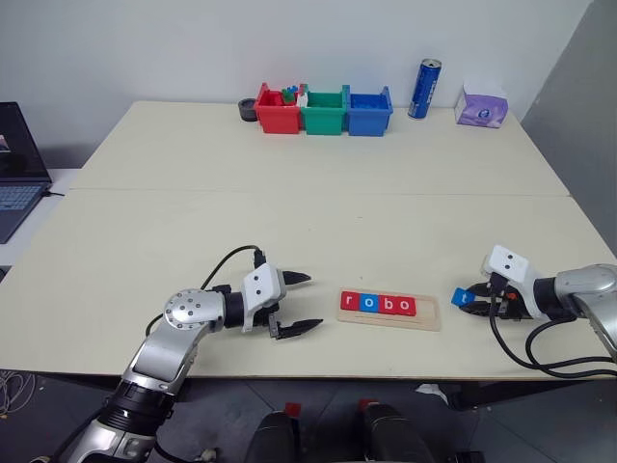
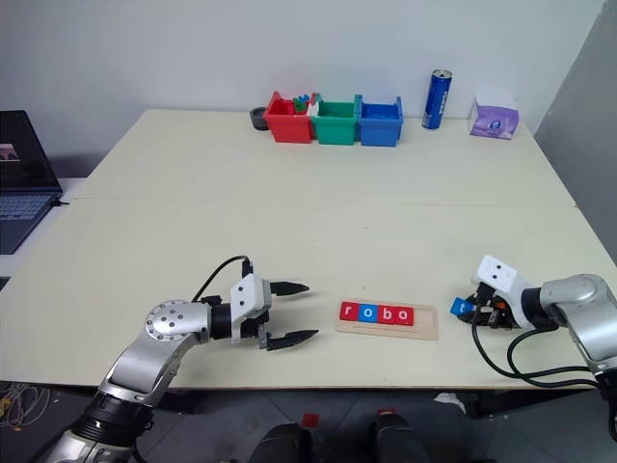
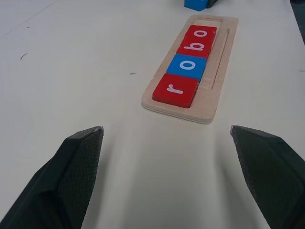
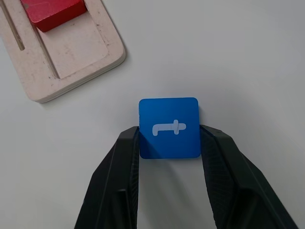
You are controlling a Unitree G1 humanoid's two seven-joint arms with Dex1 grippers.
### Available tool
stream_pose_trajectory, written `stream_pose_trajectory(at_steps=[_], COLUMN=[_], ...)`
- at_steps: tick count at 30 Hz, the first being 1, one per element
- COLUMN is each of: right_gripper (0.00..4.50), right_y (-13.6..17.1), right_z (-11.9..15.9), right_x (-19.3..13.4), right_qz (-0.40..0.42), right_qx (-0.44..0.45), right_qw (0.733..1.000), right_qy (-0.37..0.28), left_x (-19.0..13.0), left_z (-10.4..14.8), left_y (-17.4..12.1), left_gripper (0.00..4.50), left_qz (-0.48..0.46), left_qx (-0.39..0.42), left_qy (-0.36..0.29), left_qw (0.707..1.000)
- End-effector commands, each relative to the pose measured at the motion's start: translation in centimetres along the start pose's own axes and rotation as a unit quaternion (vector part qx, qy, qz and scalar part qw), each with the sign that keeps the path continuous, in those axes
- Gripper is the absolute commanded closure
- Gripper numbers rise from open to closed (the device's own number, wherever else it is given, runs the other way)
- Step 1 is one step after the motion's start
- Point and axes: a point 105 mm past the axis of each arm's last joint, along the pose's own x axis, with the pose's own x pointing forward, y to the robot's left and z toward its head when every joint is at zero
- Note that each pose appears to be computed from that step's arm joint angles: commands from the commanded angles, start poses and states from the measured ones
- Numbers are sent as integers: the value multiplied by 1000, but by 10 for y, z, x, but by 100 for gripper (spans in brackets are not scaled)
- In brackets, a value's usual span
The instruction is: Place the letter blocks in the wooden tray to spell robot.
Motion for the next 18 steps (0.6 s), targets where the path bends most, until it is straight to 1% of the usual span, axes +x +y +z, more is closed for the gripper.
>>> stream_pose_trajectory(at_steps=[1,4,8,13,18], right_gripper=[305,305,305,305,305], right_y=[13,31,49,49,46], right_z=[25,40,50,51,55], right_x=[-7,-8,-2,7,13], right_qz=[30,59,78,67,70], right_qx=[-34,-52,-77,-107,-121], right_qw=[998,995,992,992,990], right_qy=[-36,-59,-58,-28,-16], left_x=[-2,-2,-2,-1,-1], left_z=[10,10,11,12,12], left_y=[2,2,1,2,2], left_gripper=[0,0,0,0,0], left_qz=[2,1,-1,-3,-3], left_qx=[21,21,22,25,26], left_qy=[-7,-6,-5,-5,-6], left_qw=[1000,1000,1000,1000,1000])
